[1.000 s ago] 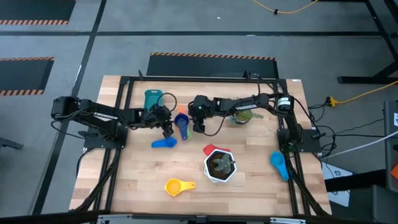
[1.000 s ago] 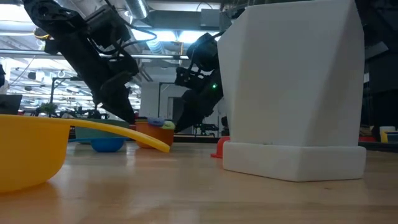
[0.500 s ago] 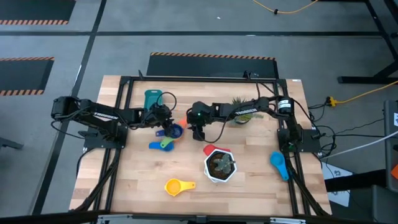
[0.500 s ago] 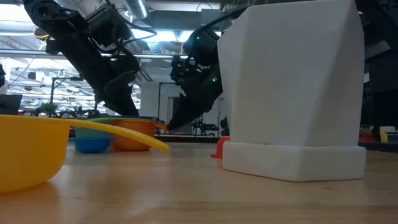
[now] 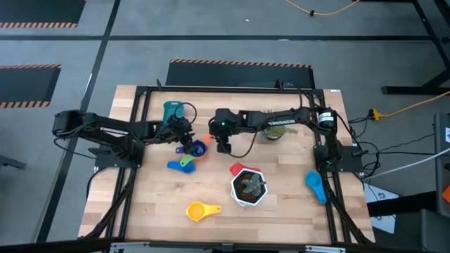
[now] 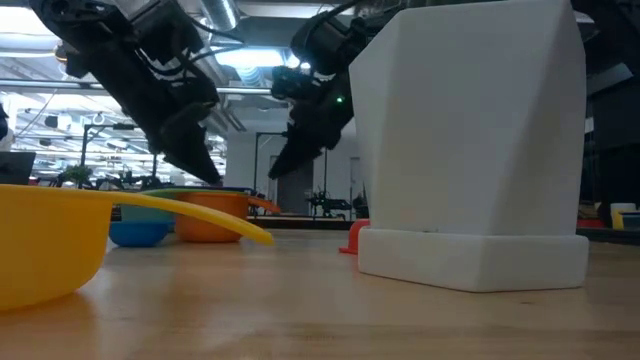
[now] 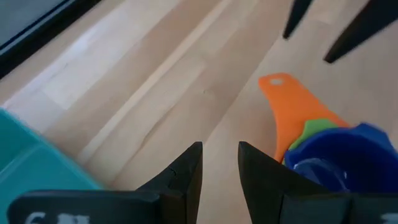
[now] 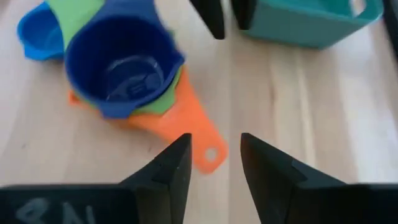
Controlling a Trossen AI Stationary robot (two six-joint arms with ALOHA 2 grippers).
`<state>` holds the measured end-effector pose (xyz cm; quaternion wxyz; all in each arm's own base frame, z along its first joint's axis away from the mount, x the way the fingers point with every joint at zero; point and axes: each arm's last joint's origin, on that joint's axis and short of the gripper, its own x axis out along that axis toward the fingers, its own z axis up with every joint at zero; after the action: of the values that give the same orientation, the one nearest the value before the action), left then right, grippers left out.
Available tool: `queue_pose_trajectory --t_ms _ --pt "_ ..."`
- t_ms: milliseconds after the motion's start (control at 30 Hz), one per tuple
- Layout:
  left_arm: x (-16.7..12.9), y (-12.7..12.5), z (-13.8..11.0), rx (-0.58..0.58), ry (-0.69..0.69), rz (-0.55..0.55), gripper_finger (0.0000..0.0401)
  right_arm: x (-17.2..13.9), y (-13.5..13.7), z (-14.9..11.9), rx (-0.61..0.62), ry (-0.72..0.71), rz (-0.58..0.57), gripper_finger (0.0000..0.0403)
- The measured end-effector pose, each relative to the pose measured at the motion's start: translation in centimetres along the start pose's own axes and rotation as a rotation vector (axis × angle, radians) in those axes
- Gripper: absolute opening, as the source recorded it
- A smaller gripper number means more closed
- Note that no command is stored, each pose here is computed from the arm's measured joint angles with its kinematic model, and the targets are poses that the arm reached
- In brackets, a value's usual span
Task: Nest measuring cups in basket
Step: Adjust the nested measuring cups to an aligned position
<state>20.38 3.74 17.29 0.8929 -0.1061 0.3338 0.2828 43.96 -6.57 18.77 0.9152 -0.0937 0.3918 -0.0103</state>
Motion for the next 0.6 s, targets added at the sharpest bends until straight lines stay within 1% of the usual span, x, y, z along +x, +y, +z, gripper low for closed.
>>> queue_pose_trajectory --t_ms 133,333,433,600 --pt "-1.0 0.4 -0.2 0.001 0.031 -0.009 0.0096 -0.1 -1.2 0.5 0.012 -0.073 -0.039 0.0142" --pt "-1.7 0.6 -1.1 -0.026 0.130 -0.056 0.0096 0.0 -3.2 0.4 0.042 -0.115 -0.085 0.0142" --pt "-1.7 0.7 -1.5 -0.018 0.184 -0.087 0.0096 0.6 -3.9 -0.1 0.054 -0.118 -0.099 0.0142" --pt "-1.8 0.5 -1.6 -0.021 0.220 -0.140 0.0096 2.3 -4.2 -0.9 0.060 -0.129 -0.110 0.0142"
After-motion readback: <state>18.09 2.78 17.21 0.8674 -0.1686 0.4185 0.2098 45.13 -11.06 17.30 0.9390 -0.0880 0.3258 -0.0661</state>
